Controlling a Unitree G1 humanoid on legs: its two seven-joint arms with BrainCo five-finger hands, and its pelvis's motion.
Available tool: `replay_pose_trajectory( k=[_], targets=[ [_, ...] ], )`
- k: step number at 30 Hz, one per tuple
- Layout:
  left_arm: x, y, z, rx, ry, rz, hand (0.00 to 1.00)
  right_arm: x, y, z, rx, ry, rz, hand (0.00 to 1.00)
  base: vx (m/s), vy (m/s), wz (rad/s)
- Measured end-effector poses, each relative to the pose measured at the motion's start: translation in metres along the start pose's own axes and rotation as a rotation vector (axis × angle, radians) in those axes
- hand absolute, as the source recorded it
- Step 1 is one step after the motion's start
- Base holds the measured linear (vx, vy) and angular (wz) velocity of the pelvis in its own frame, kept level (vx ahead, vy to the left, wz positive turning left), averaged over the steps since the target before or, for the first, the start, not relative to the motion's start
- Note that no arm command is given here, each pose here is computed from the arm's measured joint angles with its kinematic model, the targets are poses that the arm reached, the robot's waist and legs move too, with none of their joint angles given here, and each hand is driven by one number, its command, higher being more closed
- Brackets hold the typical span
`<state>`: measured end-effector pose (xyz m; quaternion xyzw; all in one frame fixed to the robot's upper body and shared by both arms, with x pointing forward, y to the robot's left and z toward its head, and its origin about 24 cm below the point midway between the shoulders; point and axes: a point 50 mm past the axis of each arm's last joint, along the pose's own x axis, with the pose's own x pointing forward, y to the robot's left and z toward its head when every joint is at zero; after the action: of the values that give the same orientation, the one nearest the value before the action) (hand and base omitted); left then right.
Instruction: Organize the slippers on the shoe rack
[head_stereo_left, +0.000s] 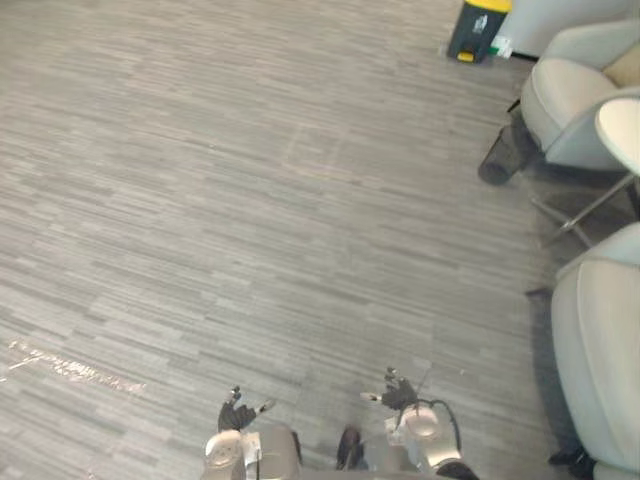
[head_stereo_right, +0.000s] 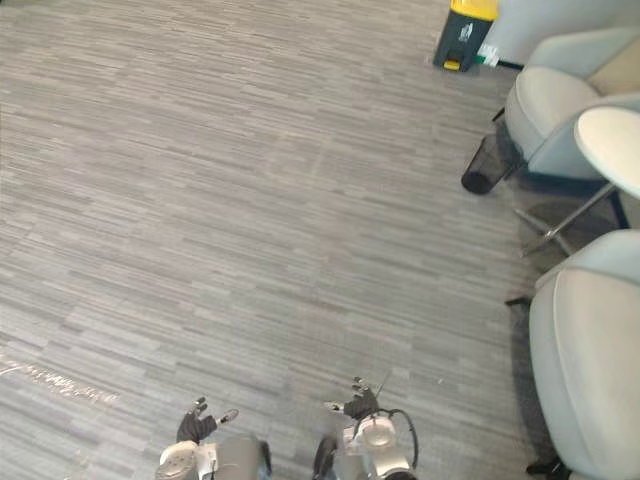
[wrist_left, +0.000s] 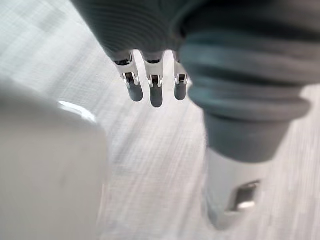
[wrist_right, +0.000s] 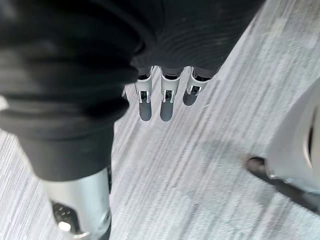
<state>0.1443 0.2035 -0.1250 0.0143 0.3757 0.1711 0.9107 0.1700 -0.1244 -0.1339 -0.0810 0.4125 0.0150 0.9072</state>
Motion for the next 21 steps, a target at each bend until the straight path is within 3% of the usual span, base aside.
replay_pose_trajectory(
  k=[5,10,16,21],
  targets=[
    [0.006,-0.001,0.014,0.002,-0.037,0.000,0.00,0.006,-0.008,0.007,-0.028,0.006,-0.030,0.00,0.63,0.283,-0.06],
    [0.006,0.012,-0.001,0.040,0.030,0.021,0.00,0.006,-0.005,0.009,-0.030,-0.007,-0.016,0.00,0.59,0.274,0.12],
    [0.001,0.023,-0.018,0.094,0.091,0.044,0.00,0.001,-0.005,-0.007,-0.032,0.033,-0.004,0.00,0.38,0.065,0.13],
    [0.001,0.015,-0.018,0.107,0.091,0.024,0.00,0.003,-0.013,-0.004,-0.059,0.023,-0.020,0.00,0.48,-0.071,0.36]
  ],
)
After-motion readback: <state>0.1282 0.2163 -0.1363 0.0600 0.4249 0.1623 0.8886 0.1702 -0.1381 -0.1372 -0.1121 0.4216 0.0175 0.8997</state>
